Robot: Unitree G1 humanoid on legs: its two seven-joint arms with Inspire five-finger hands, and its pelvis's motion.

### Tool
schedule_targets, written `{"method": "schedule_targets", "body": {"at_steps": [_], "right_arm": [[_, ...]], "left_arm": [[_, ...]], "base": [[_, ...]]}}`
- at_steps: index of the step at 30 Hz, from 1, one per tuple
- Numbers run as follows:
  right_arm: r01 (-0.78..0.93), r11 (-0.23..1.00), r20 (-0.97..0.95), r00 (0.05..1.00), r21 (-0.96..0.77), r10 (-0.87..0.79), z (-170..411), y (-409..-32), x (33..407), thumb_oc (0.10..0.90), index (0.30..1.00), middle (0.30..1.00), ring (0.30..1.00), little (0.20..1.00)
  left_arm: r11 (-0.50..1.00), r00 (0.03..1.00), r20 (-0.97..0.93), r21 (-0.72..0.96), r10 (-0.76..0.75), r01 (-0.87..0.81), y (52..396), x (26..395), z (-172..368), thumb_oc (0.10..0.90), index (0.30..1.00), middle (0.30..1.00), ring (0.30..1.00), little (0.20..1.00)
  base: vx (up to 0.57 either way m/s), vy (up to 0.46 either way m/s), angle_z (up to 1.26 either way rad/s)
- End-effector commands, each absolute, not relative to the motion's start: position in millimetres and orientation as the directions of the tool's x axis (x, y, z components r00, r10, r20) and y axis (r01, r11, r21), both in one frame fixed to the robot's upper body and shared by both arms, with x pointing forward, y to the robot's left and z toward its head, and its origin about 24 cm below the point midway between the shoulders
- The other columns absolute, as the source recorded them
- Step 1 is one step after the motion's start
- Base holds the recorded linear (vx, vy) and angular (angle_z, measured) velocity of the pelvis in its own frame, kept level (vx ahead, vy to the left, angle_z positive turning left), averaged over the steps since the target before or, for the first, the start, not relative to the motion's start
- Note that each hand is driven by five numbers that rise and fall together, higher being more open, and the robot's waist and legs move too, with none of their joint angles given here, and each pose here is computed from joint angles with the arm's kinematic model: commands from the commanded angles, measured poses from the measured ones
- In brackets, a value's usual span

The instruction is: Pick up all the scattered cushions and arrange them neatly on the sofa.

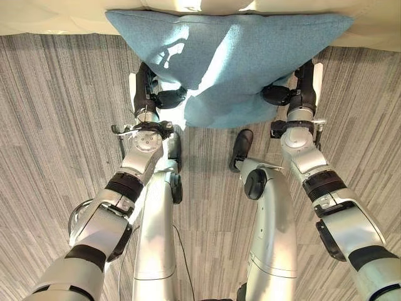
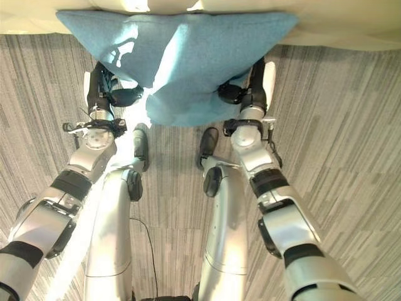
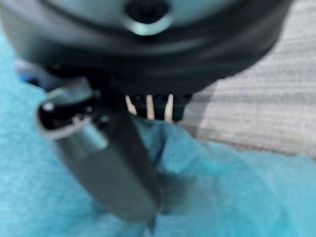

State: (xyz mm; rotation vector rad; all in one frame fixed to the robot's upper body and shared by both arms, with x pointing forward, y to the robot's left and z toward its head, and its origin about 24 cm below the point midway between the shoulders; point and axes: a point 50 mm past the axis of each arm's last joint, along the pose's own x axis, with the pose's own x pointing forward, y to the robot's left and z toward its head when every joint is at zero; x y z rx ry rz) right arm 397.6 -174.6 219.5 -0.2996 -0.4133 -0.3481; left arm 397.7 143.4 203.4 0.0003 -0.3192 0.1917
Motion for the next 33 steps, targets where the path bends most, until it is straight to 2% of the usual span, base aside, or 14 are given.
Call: {"method": "schedule_targets", "body": {"at_steps": [1,8,17,25,33], "right_arm": [[0.112,0.989,0.617,0.786,-0.099,-0.027,242,-104,374,0.400,0.300,0.300,0.300,0.300],[0.055,0.998,0.630,0.776,-0.042,-0.017,223,-116,355,0.400,0.300,0.300,0.300,0.300],[-0.014,1.000,0.536,0.844,0.017,0.003,152,-131,308,0.400,0.300,0.300,0.300,0.300],[0.057,0.996,0.412,0.911,-0.068,-0.024,105,-169,270,0.400,0.300,0.300,0.300,0.300],[0.111,0.988,0.345,0.936,-0.106,-0.068,89,-192,254,0.400,0.300,0.300,0.300,0.300]], "left_arm": [[0.993,0.847,0.530,-0.110,0.028,0.036,101,375,235,0.400,0.300,0.300,0.300,0.300],[0.974,0.836,0.549,-0.204,0.027,0.103,105,358,224,0.400,0.300,0.300,0.300,0.300],[0.954,0.900,0.431,-0.241,-0.059,0.178,105,315,144,0.400,0.300,0.300,0.300,0.300],[0.982,0.949,0.313,-0.168,-0.034,0.091,145,278,93,0.400,0.300,0.300,0.300,0.300],[0.979,0.979,0.205,-0.199,0.000,0.042,153,263,67,0.400,0.300,0.300,0.300,0.300]], "base": [[-0.04,0.004,-0.01],[-0.07,0.003,-0.03],[-0.07,-0.069,0.00],[0.17,-0.161,0.02],[0.12,-0.091,0.02]]}}
